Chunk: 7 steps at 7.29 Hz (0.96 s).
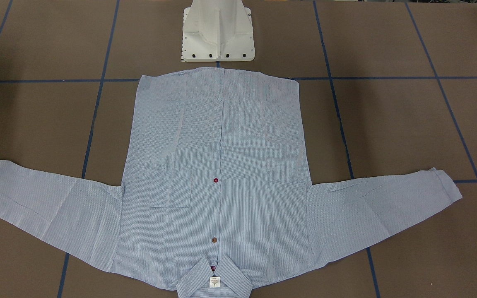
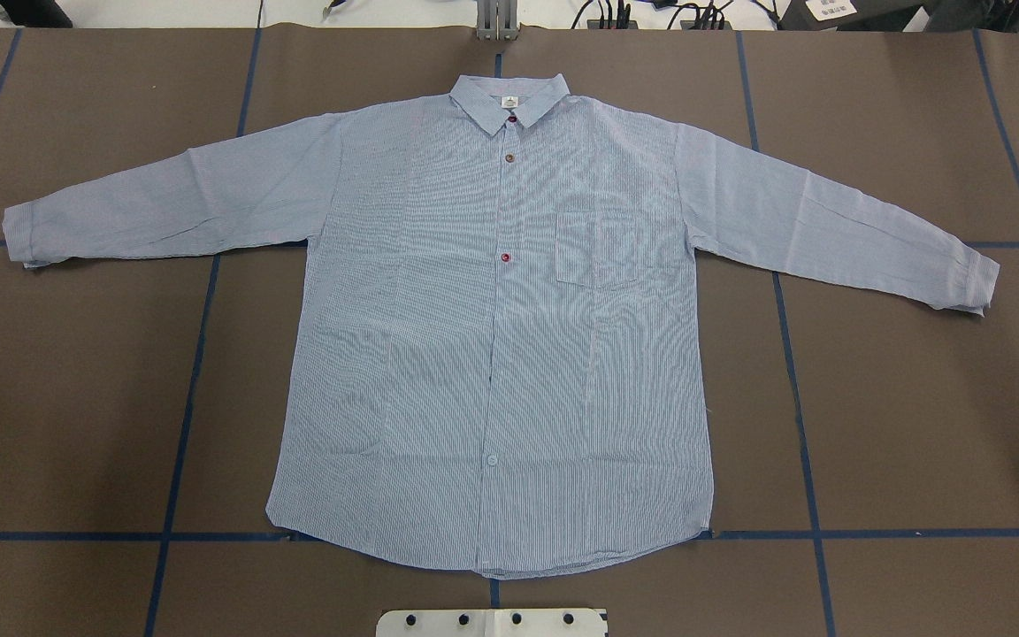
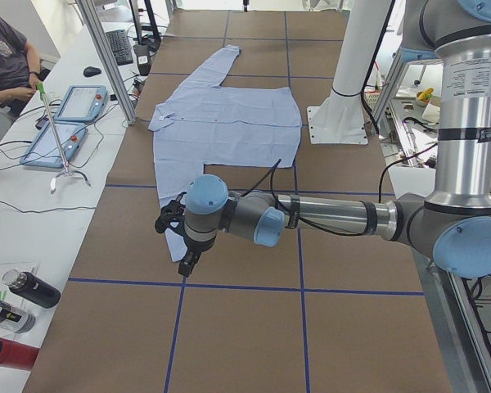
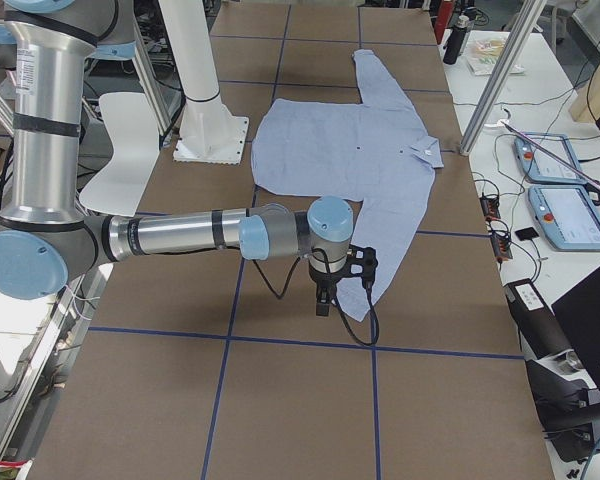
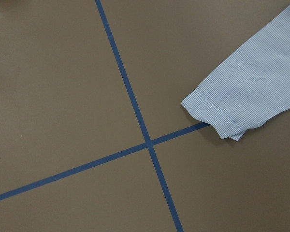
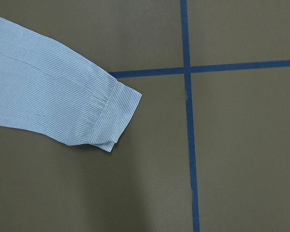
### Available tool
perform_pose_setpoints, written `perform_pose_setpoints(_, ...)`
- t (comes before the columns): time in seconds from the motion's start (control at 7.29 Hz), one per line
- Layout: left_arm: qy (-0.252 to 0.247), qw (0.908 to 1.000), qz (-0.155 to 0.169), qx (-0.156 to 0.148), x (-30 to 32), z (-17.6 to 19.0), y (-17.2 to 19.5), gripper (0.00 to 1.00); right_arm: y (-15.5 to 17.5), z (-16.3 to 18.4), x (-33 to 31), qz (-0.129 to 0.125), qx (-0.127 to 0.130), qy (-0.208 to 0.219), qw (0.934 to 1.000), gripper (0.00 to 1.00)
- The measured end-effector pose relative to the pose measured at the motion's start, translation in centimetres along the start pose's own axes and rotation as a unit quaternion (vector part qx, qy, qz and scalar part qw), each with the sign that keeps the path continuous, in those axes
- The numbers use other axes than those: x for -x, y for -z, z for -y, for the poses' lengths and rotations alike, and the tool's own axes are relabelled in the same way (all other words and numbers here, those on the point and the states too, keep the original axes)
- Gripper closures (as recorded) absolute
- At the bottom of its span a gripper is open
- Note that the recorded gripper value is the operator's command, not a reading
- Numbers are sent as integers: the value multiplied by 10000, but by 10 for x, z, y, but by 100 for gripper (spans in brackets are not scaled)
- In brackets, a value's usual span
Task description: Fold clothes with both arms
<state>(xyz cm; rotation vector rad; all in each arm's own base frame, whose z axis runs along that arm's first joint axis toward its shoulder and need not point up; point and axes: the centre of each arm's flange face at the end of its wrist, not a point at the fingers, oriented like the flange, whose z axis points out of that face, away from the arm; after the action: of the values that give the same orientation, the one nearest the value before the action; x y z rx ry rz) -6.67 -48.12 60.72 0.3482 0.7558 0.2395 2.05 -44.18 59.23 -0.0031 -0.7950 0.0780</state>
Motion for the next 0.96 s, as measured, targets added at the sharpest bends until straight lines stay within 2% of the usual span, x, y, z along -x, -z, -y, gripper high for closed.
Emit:
perform_pose_setpoints(0.69, -74, 9999, -22, -115, -19, -6, 15, 1, -5, -4, 2, -1, 45, 40, 10000, 0)
perform_pose_setpoints(0.96, -131, 9997, -94, -165, -25, -5, 18, 1, -9, -1, 8, 48, -103, 220, 9997, 0)
